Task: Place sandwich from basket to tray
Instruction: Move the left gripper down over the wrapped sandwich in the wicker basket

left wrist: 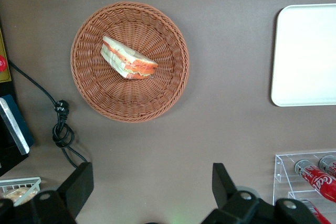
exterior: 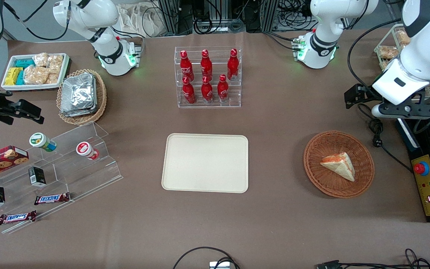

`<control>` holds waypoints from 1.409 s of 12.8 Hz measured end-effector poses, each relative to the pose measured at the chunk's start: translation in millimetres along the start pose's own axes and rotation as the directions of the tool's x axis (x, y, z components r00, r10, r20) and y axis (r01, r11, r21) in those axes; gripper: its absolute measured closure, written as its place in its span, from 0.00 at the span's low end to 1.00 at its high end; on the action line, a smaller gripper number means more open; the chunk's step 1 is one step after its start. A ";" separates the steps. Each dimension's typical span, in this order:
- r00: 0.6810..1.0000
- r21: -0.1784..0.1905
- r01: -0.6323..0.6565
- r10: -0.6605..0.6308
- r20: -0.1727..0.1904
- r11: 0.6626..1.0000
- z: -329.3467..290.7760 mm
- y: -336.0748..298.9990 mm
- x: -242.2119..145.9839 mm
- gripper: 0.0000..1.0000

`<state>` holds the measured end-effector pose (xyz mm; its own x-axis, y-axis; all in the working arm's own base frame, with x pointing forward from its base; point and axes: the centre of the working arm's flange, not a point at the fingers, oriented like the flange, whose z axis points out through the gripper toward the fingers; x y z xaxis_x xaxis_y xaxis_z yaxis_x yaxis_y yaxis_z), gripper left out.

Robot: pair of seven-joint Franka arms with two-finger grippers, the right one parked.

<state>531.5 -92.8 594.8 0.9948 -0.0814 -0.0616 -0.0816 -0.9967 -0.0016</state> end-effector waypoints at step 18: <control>0.716 0.016 0.698 -0.698 -0.008 0.716 132.8 -52.2 59.2 0.00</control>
<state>586.5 -44.7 458.7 0.7699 0.6372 -0.0346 0.6348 -0.7703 -0.0604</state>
